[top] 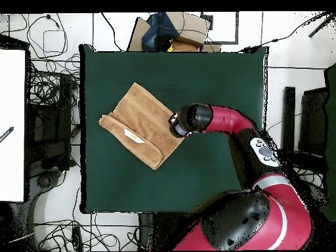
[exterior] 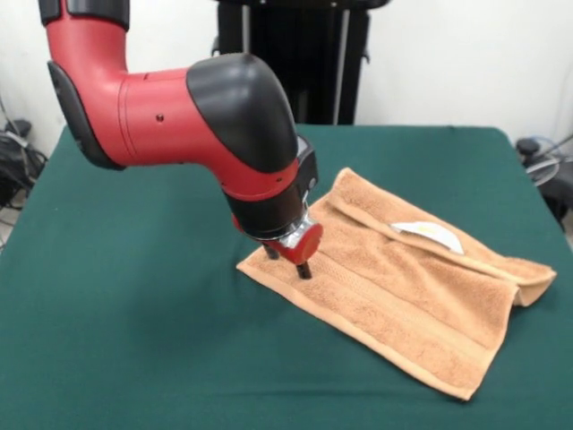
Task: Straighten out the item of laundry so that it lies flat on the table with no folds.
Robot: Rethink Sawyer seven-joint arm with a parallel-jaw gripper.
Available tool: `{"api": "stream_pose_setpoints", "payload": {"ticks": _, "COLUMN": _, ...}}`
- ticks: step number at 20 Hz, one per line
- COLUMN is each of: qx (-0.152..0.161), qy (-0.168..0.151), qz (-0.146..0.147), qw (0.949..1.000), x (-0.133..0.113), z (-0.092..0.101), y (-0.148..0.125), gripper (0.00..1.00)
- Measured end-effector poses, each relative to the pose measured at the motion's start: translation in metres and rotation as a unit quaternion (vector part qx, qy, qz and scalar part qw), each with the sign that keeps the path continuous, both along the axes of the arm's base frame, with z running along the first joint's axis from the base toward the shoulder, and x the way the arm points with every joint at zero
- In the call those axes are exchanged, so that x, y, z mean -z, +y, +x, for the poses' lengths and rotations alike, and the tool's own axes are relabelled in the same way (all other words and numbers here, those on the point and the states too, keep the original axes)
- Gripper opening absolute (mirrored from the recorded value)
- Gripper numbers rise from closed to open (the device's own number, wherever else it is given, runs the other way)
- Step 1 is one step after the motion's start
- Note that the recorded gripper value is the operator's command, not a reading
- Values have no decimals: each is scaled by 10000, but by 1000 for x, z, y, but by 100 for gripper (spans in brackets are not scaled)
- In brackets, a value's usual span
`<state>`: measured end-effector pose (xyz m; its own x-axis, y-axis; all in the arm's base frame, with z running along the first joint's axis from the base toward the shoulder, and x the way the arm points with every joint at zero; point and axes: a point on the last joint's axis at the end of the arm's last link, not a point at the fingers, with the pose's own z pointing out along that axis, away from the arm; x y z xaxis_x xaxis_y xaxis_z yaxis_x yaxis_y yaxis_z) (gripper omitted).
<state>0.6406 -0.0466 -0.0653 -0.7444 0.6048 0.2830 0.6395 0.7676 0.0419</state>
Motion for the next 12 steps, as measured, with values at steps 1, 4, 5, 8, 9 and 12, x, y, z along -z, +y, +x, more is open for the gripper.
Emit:
{"api": "stream_pose_setpoints", "payload": {"ticks": 1, "qx": -72, "qy": -22, "qz": 13, "qw": 10000, "x": 0, "z": 0, "y": 1, "gripper": 100}}
{"api": "stream_pose_setpoints", "payload": {"ticks": 4, "qx": -186, "qy": -70, "qz": 20, "qw": 9998, "x": -1, "z": -1, "y": 1, "gripper": 100}}
{"api": "stream_pose_setpoints", "payload": {"ticks": 5, "qx": -208, "qy": -80, "qz": 28, "qw": 9997, "x": -1, "z": -1, "y": 1, "gripper": 100}}
{"api": "stream_pose_setpoints", "payload": {"ticks": 8, "qx": -279, "qy": -136, "qz": 68, "qw": 9995, "x": -1, "z": -2, "y": 0, "gripper": 100}}
{"api": "stream_pose_setpoints", "payload": {"ticks": 9, "qx": -298, "qy": -154, "qz": 86, "qw": 9994, "x": -1, "z": -3, "y": 0, "gripper": 100}}
{"api": "stream_pose_setpoints", "payload": {"ticks": 12, "qx": -351, "qy": -214, "qz": 136, "qw": 9991, "x": -1, "z": -4, "y": -1, "gripper": 100}}
